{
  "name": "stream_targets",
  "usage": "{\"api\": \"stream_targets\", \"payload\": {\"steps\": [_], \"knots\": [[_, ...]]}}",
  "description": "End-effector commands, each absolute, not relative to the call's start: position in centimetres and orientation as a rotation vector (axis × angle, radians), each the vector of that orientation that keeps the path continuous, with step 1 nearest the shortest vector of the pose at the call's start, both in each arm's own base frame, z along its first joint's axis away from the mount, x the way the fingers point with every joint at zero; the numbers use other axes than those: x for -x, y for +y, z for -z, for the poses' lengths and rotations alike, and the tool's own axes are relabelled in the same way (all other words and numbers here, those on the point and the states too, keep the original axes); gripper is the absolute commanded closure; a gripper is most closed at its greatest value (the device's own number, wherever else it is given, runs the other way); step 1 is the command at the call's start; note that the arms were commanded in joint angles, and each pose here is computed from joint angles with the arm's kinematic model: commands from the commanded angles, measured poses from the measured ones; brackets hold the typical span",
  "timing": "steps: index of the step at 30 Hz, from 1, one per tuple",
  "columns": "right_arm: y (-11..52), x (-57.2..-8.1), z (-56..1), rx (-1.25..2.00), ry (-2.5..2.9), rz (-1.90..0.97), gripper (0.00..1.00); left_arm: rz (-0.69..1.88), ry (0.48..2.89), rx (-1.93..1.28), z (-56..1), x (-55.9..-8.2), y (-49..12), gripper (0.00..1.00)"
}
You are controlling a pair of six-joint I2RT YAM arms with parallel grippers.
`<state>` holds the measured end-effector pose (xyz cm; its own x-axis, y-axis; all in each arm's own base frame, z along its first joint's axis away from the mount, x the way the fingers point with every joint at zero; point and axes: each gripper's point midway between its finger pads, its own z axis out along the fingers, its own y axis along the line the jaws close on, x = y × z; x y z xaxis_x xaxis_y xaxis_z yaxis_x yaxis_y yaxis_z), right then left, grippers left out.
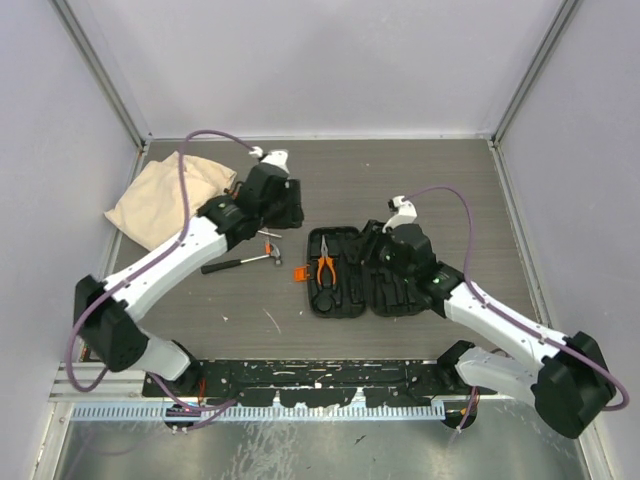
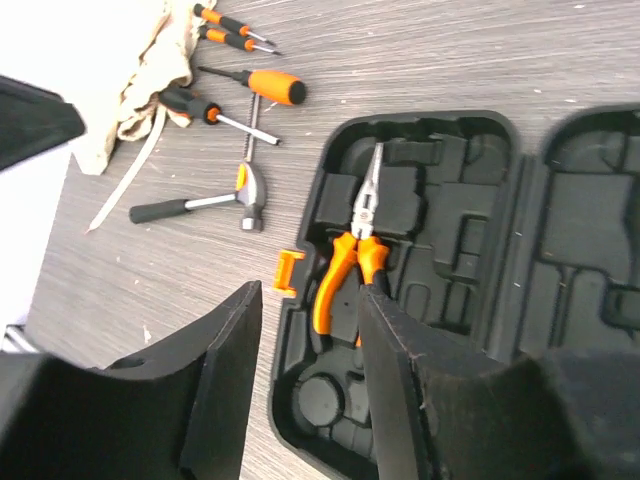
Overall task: Sort the tools into containers
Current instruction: Adjust the hammer at the center of the board.
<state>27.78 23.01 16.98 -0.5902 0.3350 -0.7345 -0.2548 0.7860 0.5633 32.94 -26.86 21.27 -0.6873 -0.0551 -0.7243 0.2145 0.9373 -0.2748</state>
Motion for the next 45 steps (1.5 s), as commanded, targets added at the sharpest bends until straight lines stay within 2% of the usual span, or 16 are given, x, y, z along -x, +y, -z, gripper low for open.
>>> {"api": "stream_targets", "payload": {"steps": [1, 6, 18, 37, 45], "knots": [[20.5, -27.7, -16.4, -0.109, 2.013, -0.704, 0.49, 0.249, 2.271, -0.095, -20.6, -32.5, -20.7, 0.47], [21.1, -25.5, -14.4, 0.028, 2.088, -0.743, 0.47, 0.114, 2.351, -0.041, -17.2, -31.6, -15.7, 0.33], [23.2, -22.8, -12.0, 0.207, 2.181, -0.88, 0.46, 0.03, 2.556, -0.146, -10.0, -32.6, -13.8, 0.25], [24.1, -22.0, -11.4, 0.248, 2.244, -0.93, 0.46, 0.079, 2.664, -0.179, -4.1, -35.3, -13.2, 0.31], [24.3, -22.1, -10.8, 0.244, 2.27, -0.935, 0.46, 0.147, 2.743, -0.18, -2.5, -34.1, -14.0, 0.45]]}}
